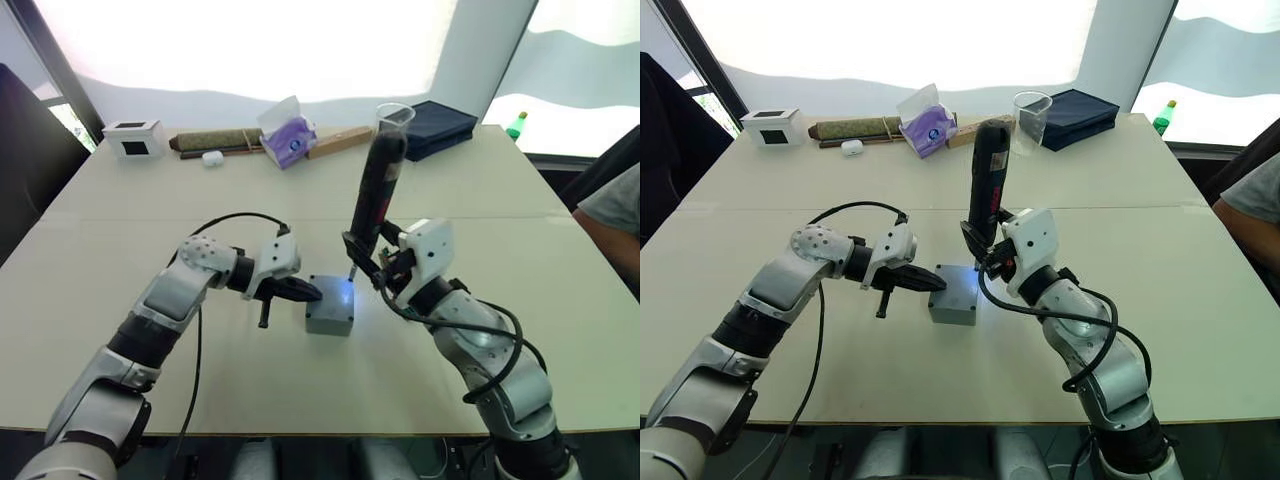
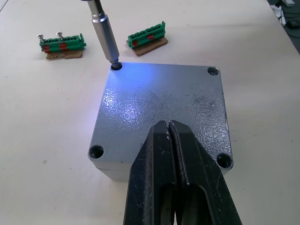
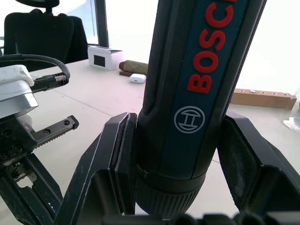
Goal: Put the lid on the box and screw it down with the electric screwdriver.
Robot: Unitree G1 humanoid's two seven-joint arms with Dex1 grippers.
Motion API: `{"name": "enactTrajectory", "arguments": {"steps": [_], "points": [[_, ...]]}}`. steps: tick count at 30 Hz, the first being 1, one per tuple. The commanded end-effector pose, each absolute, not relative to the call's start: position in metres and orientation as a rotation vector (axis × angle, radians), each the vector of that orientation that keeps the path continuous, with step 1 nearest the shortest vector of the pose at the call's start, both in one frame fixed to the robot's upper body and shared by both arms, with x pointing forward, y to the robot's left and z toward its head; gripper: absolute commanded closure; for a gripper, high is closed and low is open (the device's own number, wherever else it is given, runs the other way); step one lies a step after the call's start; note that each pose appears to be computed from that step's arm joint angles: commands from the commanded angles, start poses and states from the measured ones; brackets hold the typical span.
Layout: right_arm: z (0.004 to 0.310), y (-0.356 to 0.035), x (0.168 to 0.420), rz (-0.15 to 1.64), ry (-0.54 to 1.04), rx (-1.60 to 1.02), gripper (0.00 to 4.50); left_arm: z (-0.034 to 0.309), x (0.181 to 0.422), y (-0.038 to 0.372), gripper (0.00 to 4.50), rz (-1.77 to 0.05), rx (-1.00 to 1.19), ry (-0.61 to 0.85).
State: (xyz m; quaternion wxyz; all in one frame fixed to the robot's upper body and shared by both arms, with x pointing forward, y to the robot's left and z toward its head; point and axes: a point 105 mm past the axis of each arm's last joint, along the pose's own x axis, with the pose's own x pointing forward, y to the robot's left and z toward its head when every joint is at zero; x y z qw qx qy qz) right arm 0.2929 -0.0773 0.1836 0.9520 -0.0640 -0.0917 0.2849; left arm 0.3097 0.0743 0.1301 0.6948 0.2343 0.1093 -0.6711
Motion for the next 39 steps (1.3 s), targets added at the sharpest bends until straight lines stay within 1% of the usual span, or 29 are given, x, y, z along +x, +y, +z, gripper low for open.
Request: {"name": "enactTrajectory", "arguments": {"steps": [1,19,24,26,28,30,32,33,35,36,37,38,39], "points": [[0.126,-0.079,0.298,0.58,0.056,-0.137,2.38,0.115,0.306,0.079,4.5,-1.491,0.53,0.323],[0.129,-0.083,0.295,0.584,0.039,-0.173,2.38,0.111,0.305,0.076,4.5,-1.495,0.509,0.328],[0.136,-0.084,0.295,0.587,0.015,-0.187,2.38,0.11,0.304,0.074,4.5,-1.499,0.505,0.326],[0.145,-0.084,0.295,0.592,-0.013,-0.206,2.38,0.11,0.304,0.074,4.5,-1.497,0.499,0.329],[0.209,-0.073,0.293,0.646,-0.203,-0.237,2.38,0.106,0.302,0.074,4.5,-1.51,0.489,0.345],[0.254,-0.068,0.284,0.69,-0.323,-0.264,2.38,0.105,0.302,0.074,4.5,-1.514,0.48,0.352],[0.277,-0.073,0.281,0.691,-0.352,-0.275,2.38,0.108,0.304,0.072,4.5,-1.505,0.444,0.36],[0.285,-0.079,0.281,0.689,-0.341,-0.284,2.38,0.11,0.306,0.071,4.5,-1.493,0.403,0.362],[0.286,-0.093,0.287,0.659,-0.213,-0.297,2.38,0.116,0.311,0.068,4.5,-1.466,0.33,0.382],[0.298,-0.107,0.291,0.611,-0.205,-0.253,2.38,0.13,0.317,0.064,4.5,-1.44,0.259,0.318],[0.309,-0.125,0.296,0.546,-0.188,-0.202,2.38,0.144,0.324,0.062,4.5,-1.394,0.227,0.229],[0.32,-0.142,0.298,0.488,-0.188,-0.131,2.38,0.156,0.329,0.062,4.5,-1.353,0.196,0.171],[0.329,-0.158,0.299,0.442,-0.182,-0.065,2.38,0.164,0.332,0.063,4.5,-1.334,0.167,0.152]]}}
